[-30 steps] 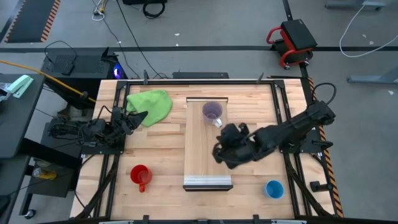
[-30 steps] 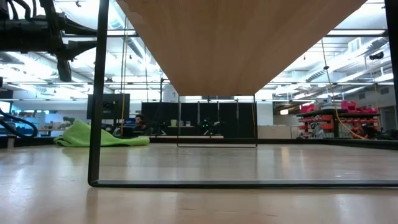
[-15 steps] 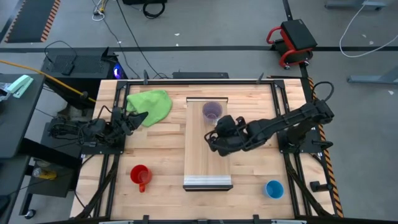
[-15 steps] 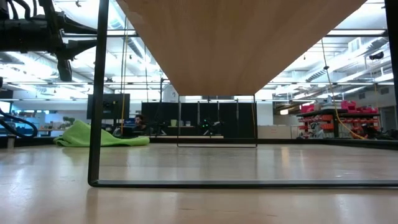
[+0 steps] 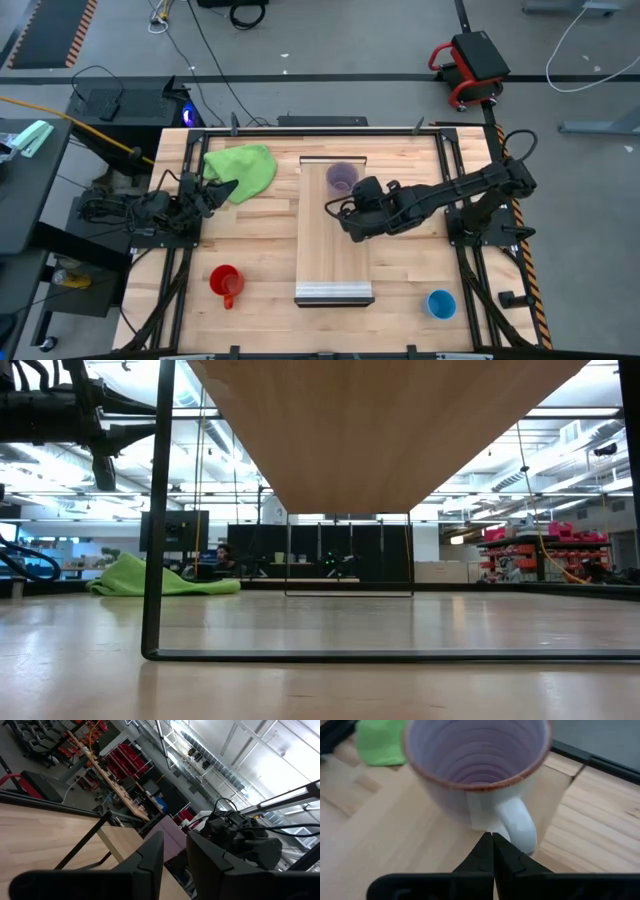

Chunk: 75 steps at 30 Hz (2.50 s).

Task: Stack small to large cups/mugs on shelf
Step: Put the violet mug on the shelf, then put the blue cup on the shelf

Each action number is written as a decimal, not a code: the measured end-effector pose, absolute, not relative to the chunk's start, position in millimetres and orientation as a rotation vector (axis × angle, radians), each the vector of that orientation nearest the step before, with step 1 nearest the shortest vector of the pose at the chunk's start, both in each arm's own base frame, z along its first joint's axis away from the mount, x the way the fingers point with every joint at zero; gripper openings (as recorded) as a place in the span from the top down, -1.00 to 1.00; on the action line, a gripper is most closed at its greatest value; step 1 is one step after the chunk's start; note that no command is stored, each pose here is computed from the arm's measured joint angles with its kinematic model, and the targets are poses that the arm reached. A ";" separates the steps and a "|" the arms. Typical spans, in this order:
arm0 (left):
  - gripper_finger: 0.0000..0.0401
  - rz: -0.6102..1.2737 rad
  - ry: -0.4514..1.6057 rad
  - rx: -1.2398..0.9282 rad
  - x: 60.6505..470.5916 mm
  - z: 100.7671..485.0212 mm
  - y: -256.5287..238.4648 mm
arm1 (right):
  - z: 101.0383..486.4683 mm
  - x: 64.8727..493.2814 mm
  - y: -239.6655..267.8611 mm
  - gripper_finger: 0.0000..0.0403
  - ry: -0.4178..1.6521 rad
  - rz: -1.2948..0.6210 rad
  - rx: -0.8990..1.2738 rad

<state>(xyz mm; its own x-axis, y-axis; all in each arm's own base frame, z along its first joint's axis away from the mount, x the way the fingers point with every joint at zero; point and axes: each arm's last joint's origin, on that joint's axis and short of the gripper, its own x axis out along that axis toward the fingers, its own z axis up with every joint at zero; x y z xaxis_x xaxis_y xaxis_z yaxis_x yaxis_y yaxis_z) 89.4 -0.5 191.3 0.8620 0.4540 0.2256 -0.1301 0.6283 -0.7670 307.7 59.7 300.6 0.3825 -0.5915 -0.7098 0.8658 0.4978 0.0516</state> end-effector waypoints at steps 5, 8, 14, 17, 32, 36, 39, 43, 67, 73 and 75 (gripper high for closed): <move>0.54 0.346 -0.424 -0.830 89.4 191.3 -0.5 | 300.0 307.7 48.8 1.00 0.701 -1.010 0.452; 0.53 0.346 -0.424 -0.829 89.4 191.3 -0.5 | 300.0 308.7 41.9 1.00 0.706 -1.023 0.445; 0.54 0.346 -0.424 -0.829 89.4 191.3 -0.5 | 300.0 310.0 31.7 1.00 0.717 -1.041 0.430; 0.55 0.346 -0.424 -0.829 89.4 191.3 -0.5 | 299.9 310.7 26.3 1.00 0.730 -1.043 0.421; 0.55 0.346 -0.424 -0.829 89.4 191.4 -0.5 | 302.1 319.6 11.1 1.00 0.750 -0.975 0.408; 0.54 0.346 -0.424 -0.828 89.4 191.4 -0.5 | 302.0 319.3 10.8 1.00 0.758 -0.972 0.397; 0.52 0.347 -0.424 -0.827 89.4 191.3 -0.5 | 301.9 319.2 9.7 1.00 0.760 -0.975 0.394; 0.54 0.346 -0.424 -0.827 89.4 191.4 -0.5 | 304.0 315.9 9.6 1.00 0.765 -0.980 0.393; 0.53 0.360 -0.431 -0.832 89.1 191.5 -0.1 | 391.8 184.3 65.2 0.95 0.745 -0.600 0.917; 0.54 0.356 -0.430 -0.831 89.2 191.5 -0.2 | 388.4 156.9 85.7 0.95 0.897 -0.646 1.111; 0.54 0.350 -0.428 -0.831 89.3 191.5 -0.4 | 384.5 150.9 94.8 0.95 0.996 -0.664 1.145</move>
